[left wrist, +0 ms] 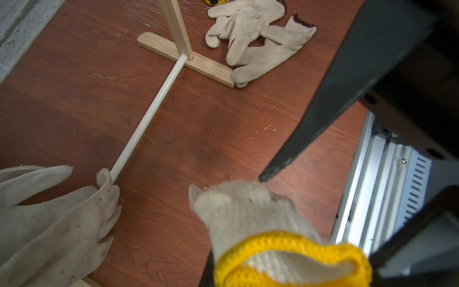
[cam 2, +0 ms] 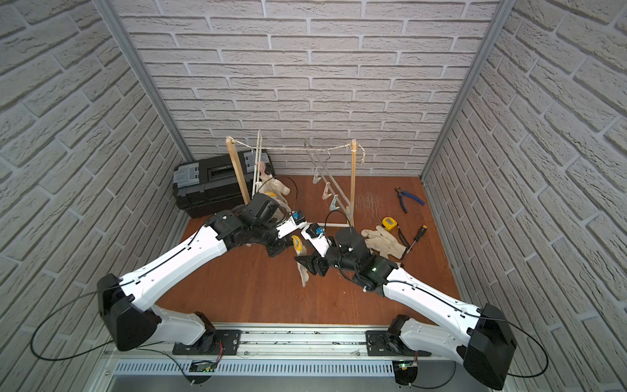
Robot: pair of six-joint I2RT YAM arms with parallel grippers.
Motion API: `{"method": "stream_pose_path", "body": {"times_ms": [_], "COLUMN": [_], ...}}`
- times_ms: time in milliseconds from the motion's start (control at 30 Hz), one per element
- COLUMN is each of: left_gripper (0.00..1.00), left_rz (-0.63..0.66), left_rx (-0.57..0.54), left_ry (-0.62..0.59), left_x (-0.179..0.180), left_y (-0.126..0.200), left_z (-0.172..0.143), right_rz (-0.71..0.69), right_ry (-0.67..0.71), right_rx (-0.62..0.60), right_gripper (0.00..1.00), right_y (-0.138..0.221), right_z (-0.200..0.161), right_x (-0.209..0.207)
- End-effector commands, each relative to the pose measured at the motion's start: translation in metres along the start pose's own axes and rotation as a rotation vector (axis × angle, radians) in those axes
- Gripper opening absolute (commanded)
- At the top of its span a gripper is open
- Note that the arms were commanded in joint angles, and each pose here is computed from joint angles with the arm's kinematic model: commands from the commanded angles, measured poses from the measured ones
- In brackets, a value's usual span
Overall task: Clip the gloves onto a hanger to dry
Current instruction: Pick up the glove from the center of the board.
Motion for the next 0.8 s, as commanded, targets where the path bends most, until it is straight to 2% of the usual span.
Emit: {"method": "stream_pose_path", "body": {"times_ms": [0,100,300,467,533,700,767], "left_gripper": [0.00,0.00,0.00,0.00,0.00,0.00,0.00], "left_rz": [-0.032,-0.024,-0.034,-0.049,-0.054,-0.078,-0.086], "left_rx": [-0.047,-0.033,-0.028,-0.031,-0.043,-0.045,-0.041], "left_ry": [0.044,0.073,0.151,0.174,0.175,0.183,0.185], "left_x": [0.000,0.004,0.013,0.017,0.017,0.017,0.017], "left_y": [0.003,0.000,-0.004,-0.004,-0.002,-0.003,-0.004], "left_z": [0.011,0.010,0.013,0.014,0.014,0.010,0.010], "right_rz": [-0.155,-0.140,-0.073,-0.171,-0.241,-0.293,-0.297], "right_ry": [-0.013,-0.014,-0.002,-0.041,-0.064,-0.111,-0.117], "right_rx": [-0.181,-0.230,-0.220,-0.185,-0.154,-0.171,-0.187], "right_gripper": [0.64,0.63,0.63,0.62,0.58,0.42,0.42], "right_y": [0.006,0.003,-0.011,-0.021,-0.024,-0.023,-0.022], "right_z": [0.024,0.030,0.029,0.024,0.021,0.021,0.021], "right_x": [-0.008,-0.004,0.013,0.008,0.003,-0.002,-0.003]}}
Point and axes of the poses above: each gripper's point midway between its finger pads, its own y axis back along the fingers, its own x axis along the line the jaws close on, z = x × y, the point moved 8 cm from there along y, back along the fingers, and after that the axes turned 1 degree about y, right-handed, at the moved point
